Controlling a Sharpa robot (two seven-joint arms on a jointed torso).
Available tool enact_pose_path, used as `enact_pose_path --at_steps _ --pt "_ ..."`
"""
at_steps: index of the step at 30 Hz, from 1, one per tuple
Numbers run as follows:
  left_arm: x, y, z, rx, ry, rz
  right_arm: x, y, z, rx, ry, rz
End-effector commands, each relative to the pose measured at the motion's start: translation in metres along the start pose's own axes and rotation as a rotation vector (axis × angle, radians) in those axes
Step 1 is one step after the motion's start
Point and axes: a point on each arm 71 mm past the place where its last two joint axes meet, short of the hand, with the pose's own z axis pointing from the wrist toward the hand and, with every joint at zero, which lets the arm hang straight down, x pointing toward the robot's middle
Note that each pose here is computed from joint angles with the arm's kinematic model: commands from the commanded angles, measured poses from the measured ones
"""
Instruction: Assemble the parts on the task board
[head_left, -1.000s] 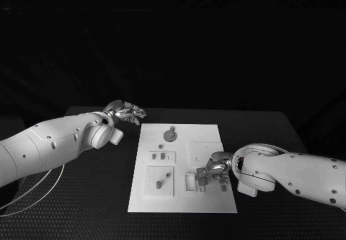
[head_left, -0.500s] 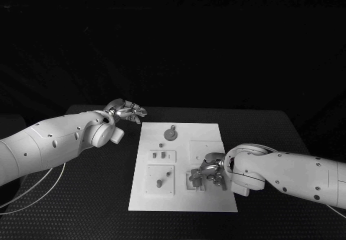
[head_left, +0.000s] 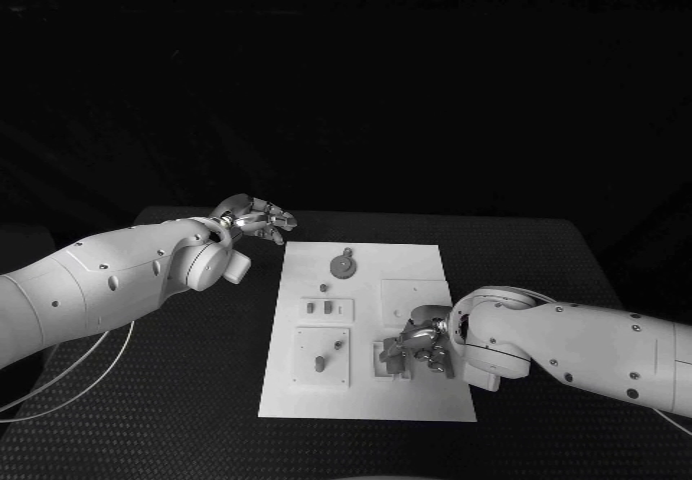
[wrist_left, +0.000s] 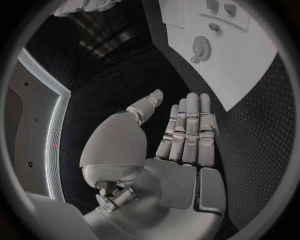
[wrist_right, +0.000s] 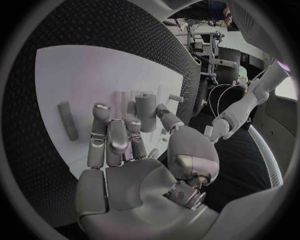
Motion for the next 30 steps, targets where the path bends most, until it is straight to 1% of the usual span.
enact_pose_path --at_steps 1,5,13,19,26,30 --pt "0.0015 -0.0013 0.0000 0.008 0.014 -0.006 0.0043 0.0000 0.0003 0.005 0.033 -0.017" --pt "0.0015 -0.0013 0.0000 0.007 0.015 -0.006 0.0054 0.0006 0.0001 0.001 0.038 -0.018" --pt "0.0018 -0.0015 0.0001 0.008 0.015 -0.006 0.0054 0.0007 0.0014 0.001 0.032 -0.014" --pt "0.0012 -0.0013 0.0000 0.008 0.013 -0.006 0.0075 0.0007 0.0028 0.003 0.043 -0.014" --pt "0.0012 -0.0013 -0.0001 0.008 0.013 -0.006 0.0072 -0.0006 0.0043 0.006 0.027 -0.001" --pt "0.0010 -0.0012 -0.0002 0.008 0.013 -0.006 0.0074 -0.0002 0.0044 0.002 0.029 -0.002"
